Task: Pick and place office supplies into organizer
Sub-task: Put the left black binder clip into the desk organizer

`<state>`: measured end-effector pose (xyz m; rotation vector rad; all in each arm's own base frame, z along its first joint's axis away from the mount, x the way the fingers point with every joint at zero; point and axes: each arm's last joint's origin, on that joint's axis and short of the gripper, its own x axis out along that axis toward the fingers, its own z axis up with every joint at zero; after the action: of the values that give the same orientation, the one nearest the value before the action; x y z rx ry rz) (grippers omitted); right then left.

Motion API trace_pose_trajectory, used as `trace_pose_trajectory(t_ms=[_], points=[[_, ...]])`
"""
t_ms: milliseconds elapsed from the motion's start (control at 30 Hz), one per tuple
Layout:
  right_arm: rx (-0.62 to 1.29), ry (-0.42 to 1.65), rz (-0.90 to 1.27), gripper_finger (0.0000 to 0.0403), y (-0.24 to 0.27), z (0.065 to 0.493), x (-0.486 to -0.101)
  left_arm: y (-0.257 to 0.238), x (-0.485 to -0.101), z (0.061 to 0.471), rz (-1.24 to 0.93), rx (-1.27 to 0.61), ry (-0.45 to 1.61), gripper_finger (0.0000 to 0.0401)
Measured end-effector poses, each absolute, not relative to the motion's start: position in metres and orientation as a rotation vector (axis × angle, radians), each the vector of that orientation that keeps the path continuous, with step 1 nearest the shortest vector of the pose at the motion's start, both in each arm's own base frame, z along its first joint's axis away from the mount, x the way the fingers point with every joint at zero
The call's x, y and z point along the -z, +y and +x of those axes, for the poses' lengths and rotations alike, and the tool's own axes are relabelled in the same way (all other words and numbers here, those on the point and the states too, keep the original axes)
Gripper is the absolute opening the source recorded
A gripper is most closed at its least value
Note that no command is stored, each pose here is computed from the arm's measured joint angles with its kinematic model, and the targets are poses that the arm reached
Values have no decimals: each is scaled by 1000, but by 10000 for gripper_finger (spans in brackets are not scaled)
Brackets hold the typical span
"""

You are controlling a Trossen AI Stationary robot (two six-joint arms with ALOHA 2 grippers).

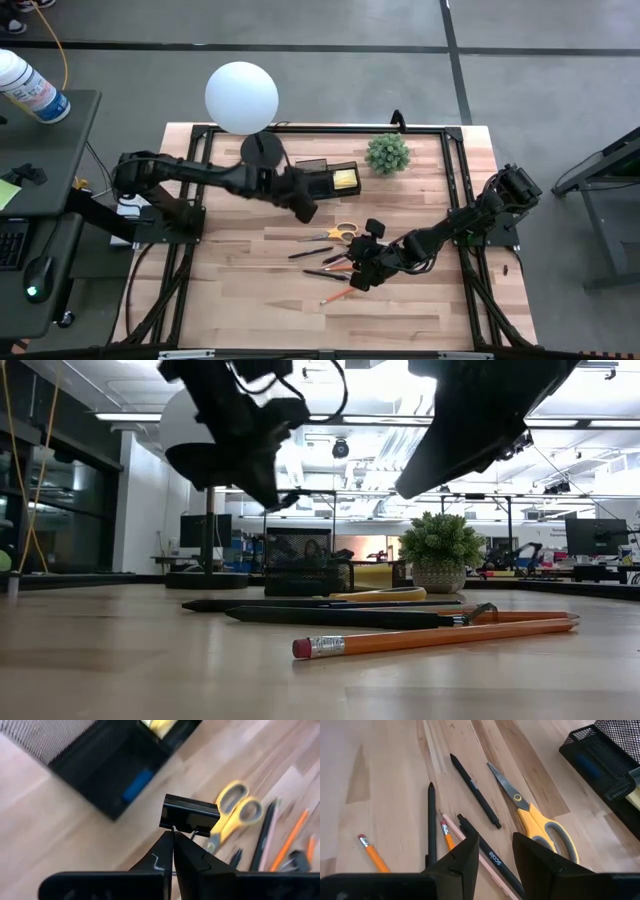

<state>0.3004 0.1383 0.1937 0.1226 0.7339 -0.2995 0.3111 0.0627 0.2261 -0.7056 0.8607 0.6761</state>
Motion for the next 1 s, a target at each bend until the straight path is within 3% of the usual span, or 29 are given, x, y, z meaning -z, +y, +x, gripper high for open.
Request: trace_pose_trajectory(t_ms=[333, 800, 1000], points=[[298, 724, 128, 119, 139, 301, -194, 98, -201, 319, -732, -551, 927, 0], [297, 724, 130, 119, 139, 301, -194, 104, -188, 324, -550, -713, 913, 0], [296, 724, 130, 119, 139, 301, -194, 107, -192, 332, -434, -652, 854, 0]])
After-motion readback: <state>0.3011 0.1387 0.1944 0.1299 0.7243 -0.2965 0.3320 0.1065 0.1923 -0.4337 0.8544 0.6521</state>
